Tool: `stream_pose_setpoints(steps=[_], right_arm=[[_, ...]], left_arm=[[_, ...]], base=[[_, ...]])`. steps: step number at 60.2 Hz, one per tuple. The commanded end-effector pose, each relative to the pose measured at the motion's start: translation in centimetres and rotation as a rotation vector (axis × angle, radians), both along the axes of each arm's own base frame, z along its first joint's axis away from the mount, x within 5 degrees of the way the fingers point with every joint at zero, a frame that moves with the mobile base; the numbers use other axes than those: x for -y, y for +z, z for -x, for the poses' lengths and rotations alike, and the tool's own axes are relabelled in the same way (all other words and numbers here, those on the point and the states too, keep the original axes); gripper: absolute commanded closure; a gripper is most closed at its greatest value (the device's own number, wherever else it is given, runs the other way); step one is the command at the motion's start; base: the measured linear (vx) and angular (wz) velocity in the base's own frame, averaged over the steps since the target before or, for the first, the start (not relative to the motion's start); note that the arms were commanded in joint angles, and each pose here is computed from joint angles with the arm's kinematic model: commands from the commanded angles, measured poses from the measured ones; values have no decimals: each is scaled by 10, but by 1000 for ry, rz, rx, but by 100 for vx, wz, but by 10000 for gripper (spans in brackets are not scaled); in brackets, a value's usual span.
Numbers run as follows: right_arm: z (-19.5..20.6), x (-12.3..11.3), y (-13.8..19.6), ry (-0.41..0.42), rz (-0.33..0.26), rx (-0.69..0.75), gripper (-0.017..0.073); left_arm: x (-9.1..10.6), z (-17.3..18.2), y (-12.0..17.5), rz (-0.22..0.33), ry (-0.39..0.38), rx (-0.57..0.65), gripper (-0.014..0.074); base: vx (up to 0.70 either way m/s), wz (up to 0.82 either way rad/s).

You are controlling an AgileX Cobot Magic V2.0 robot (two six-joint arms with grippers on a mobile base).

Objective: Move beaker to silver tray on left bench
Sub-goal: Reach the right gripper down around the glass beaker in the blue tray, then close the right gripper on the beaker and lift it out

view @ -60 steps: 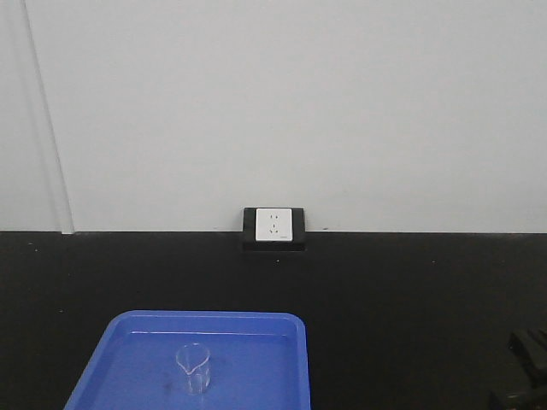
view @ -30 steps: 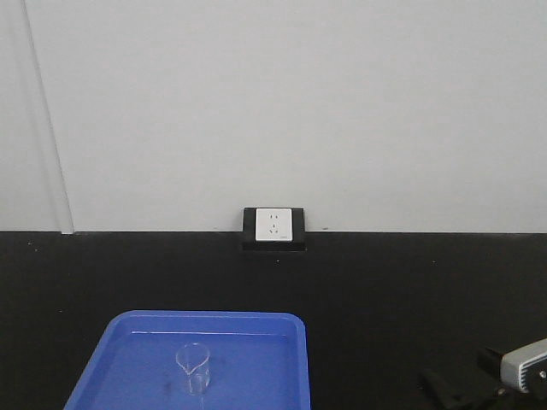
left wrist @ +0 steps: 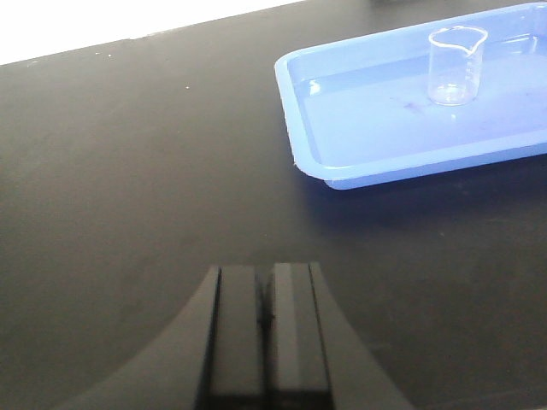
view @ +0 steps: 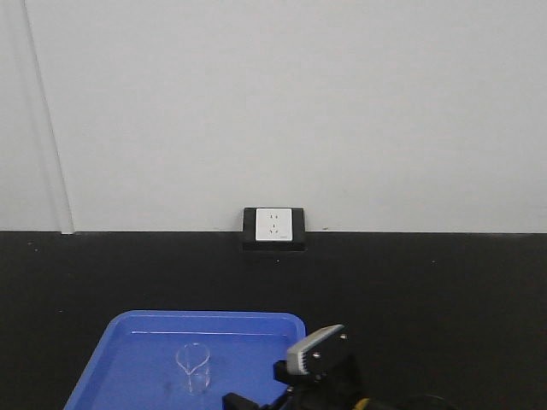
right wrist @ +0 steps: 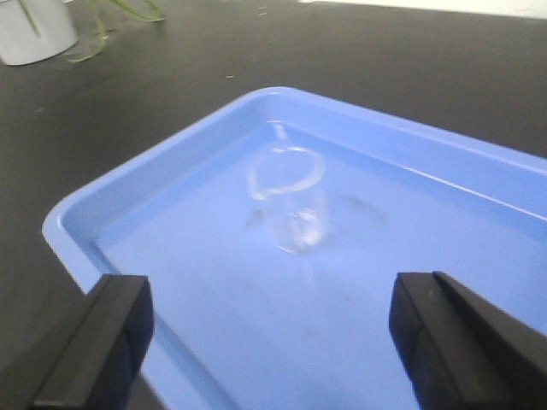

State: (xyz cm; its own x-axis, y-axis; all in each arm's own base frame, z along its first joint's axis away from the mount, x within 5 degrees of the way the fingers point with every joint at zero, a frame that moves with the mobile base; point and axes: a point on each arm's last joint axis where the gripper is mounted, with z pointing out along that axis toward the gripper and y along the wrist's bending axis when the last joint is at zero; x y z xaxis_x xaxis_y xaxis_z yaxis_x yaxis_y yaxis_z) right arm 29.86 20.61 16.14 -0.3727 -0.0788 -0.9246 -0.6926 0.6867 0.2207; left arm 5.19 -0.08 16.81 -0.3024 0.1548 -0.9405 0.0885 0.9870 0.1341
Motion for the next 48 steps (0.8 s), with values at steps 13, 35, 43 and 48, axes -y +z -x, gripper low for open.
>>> stream_pose_setpoints(steps=[13,35,43,48], right_arm=[[-51,-57,-8,34,-20,72,-25],[-89,-83,-30,24,-41,88,-25],[-101,-89,-35,6,-29,83,-25],[-107,-93,-34,-1,-48,83,-25]], left_arm=[[1,-2,1,12,-15,69,592],[1,-2,1,12,-15,69,592],[1,-2,1,12,-15,69,592],[1,-2,1,12,-15,69,592]], base=[[0,0],[0,0],[0,0],[0,0]])
